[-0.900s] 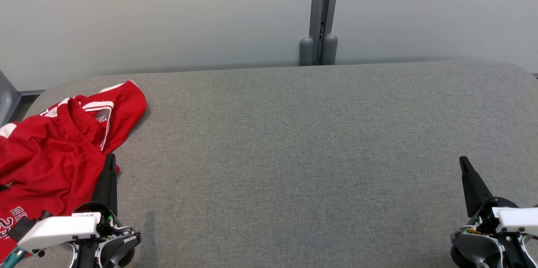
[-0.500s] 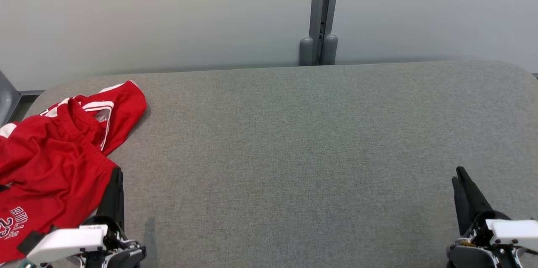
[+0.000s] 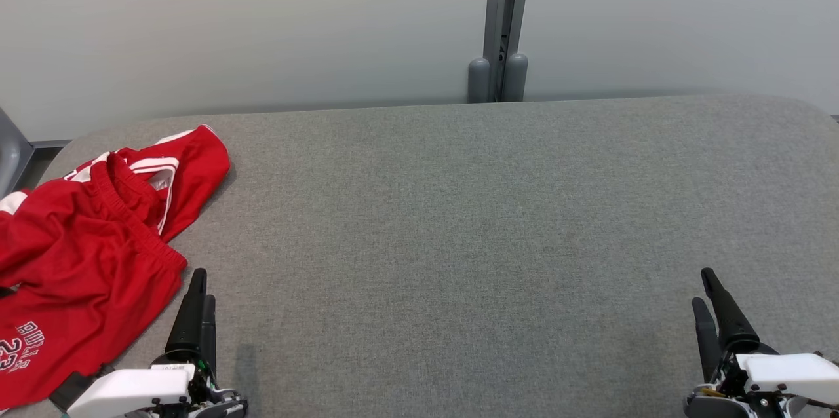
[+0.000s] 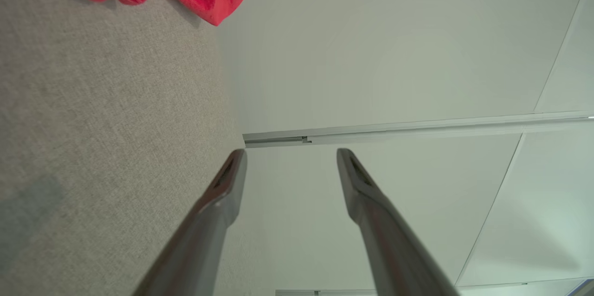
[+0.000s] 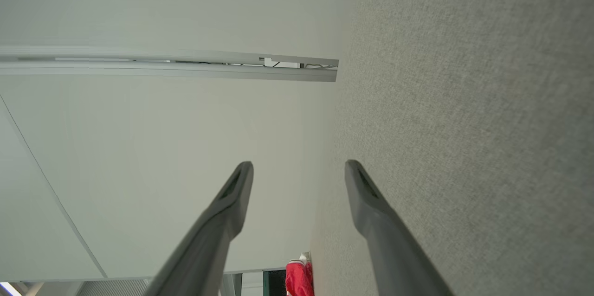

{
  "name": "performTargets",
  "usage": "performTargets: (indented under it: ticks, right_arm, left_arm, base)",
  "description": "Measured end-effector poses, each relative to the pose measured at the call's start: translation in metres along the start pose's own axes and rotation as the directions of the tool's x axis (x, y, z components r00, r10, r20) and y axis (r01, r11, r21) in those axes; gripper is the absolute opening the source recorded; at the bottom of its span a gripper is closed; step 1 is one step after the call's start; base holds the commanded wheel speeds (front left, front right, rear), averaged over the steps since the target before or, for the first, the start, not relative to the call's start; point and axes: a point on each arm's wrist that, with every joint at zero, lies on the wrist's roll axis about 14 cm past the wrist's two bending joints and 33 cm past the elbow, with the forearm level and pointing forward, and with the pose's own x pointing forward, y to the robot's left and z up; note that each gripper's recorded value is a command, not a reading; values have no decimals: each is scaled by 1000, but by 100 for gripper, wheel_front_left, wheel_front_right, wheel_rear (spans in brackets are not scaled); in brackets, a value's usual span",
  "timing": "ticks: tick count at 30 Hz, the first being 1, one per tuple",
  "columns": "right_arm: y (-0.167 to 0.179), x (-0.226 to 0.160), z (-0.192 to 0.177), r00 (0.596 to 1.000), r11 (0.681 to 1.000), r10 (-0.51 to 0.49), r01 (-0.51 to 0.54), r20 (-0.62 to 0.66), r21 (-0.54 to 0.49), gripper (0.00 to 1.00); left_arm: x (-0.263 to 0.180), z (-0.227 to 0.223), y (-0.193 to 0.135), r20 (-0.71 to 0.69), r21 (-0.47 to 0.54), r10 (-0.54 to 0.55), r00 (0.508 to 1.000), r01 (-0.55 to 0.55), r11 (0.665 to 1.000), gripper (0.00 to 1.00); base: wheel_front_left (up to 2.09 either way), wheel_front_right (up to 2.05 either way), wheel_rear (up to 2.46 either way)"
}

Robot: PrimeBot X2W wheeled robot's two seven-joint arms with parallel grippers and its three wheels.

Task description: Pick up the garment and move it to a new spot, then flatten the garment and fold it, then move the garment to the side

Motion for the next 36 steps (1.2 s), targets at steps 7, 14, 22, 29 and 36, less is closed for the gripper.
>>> performTargets:
  ticks: [7,14,22,29,36]
  right_arm:
    - [4,1,0,1000,990,9,-7,8,-144,100]
    - [13,3,0,999,936,37,-32,6,-351,100]
    - [23,3,-6,998,836,68,-63,-12,-545,100]
    - [26,3,-11,996,742,81,-79,-28,-665,100]
    - [27,3,-12,995,653,92,-86,-34,-753,100]
  left_arm:
    - [1,-3,0,3,83,2,1000,-2,997,100]
    - [3,-3,0,8,223,14,1000,-16,975,100]
    - [3,-4,4,15,376,35,999,-38,926,100]
    - [4,-5,5,19,494,37,999,-42,868,100]
    - [3,-6,7,21,604,40,999,-44,796,100]
  base:
    - [0,0,0]
    - [0,0,0]
    - [0,0,0]
    - [0,0,0]
    - [0,0,0]
